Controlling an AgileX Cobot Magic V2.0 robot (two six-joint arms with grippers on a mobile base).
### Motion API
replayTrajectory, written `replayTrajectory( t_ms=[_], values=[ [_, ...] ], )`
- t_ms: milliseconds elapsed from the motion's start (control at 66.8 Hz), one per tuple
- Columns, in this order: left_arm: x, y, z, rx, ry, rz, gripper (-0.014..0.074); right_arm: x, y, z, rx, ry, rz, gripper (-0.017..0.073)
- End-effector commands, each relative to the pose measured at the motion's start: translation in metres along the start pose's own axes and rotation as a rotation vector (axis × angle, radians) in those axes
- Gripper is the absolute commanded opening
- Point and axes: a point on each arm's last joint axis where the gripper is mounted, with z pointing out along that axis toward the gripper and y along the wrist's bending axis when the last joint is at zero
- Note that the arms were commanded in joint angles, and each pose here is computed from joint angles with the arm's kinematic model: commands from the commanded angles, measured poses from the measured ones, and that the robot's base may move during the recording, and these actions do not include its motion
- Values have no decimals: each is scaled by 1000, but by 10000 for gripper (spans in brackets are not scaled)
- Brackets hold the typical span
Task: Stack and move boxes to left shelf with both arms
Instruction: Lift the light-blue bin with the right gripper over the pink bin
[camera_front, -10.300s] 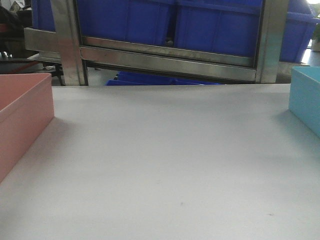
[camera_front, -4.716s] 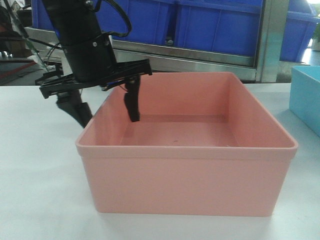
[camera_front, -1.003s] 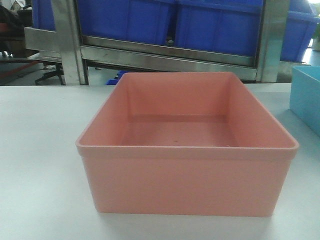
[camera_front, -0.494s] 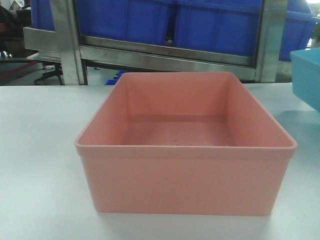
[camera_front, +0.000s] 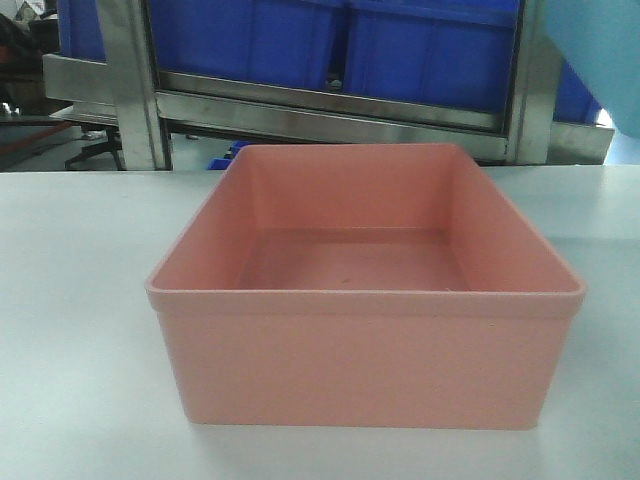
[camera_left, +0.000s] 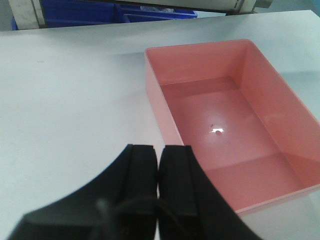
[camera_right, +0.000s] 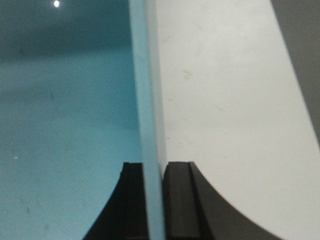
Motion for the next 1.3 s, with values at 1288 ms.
replayTrajectory(
  t_ms=[1288],
  values=[
    [-15,-4,-7,31,-108,-2,-5,87,263,-72,-187,50,-27,53]
  ],
)
